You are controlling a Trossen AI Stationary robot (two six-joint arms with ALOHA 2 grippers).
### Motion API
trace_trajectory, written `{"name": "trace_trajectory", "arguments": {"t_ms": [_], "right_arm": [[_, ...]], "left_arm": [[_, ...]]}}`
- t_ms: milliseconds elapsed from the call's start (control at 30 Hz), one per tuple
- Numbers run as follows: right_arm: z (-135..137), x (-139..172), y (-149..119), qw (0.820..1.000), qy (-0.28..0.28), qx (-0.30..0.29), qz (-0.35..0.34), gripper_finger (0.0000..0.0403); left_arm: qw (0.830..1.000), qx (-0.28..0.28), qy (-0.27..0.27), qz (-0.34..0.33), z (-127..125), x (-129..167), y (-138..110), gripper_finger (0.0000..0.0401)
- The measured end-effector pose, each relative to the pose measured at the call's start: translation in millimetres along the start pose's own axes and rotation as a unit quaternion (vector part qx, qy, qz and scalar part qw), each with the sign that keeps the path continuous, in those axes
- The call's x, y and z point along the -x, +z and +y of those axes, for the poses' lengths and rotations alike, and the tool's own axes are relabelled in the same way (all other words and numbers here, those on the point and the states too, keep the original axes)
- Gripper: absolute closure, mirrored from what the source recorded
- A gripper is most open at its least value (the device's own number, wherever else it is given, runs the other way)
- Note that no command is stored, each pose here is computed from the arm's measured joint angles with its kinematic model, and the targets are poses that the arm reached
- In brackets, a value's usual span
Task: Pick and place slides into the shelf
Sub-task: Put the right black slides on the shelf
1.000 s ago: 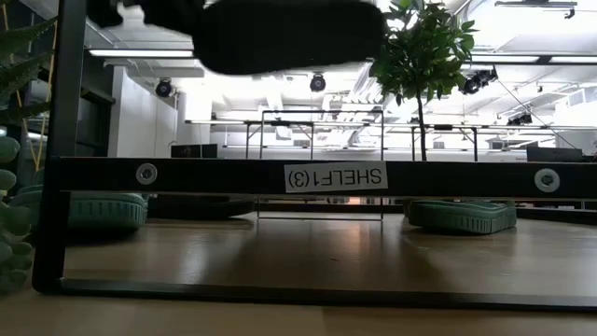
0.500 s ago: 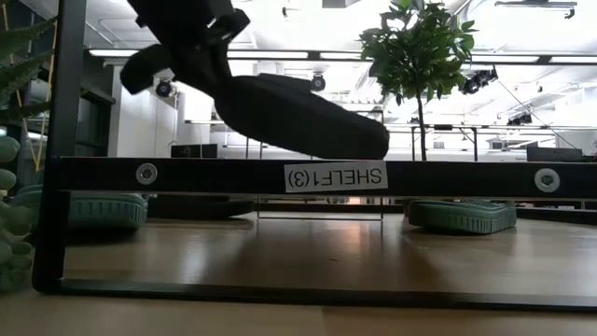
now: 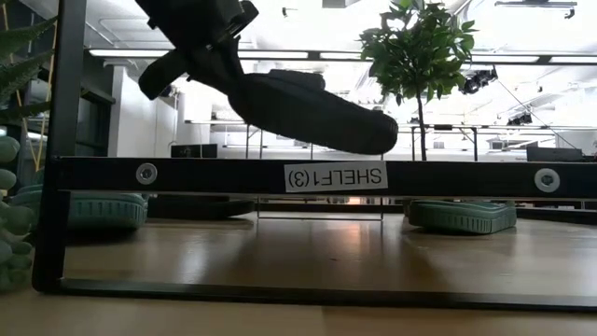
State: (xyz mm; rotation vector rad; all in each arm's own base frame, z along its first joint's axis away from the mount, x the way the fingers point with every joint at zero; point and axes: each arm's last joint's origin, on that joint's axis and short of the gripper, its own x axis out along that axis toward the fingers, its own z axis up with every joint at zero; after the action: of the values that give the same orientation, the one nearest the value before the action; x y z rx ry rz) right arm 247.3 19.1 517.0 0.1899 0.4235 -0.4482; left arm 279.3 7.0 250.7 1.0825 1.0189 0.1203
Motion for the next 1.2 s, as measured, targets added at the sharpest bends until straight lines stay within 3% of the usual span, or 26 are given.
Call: {"name": "trace_trajectory", "arguments": {"t_ms": [300, 700, 1200], "right_arm": [[-1.3, 0.0, -1.8, 1.000, -0.012, 0.006, 0.006, 0.0306], [-2.9, 0.2, -5.6, 0.999, -0.019, -0.011, 0.024, 0.0306], [-2.6, 0.0, -5.6, 0.999, -0.018, -0.012, 0.024, 0.0306]], "left_arm": [[1.000, 0.005, 0.017, 0.004, 0.3, -14.7, 6.1, 0.0378], [0.999, -0.010, -0.007, 0.045, -21.2, -47.9, 16.1, 0.0378], [0.996, 0.021, -0.001, 0.082, -28.2, -57.1, 15.6, 0.0378]]}}
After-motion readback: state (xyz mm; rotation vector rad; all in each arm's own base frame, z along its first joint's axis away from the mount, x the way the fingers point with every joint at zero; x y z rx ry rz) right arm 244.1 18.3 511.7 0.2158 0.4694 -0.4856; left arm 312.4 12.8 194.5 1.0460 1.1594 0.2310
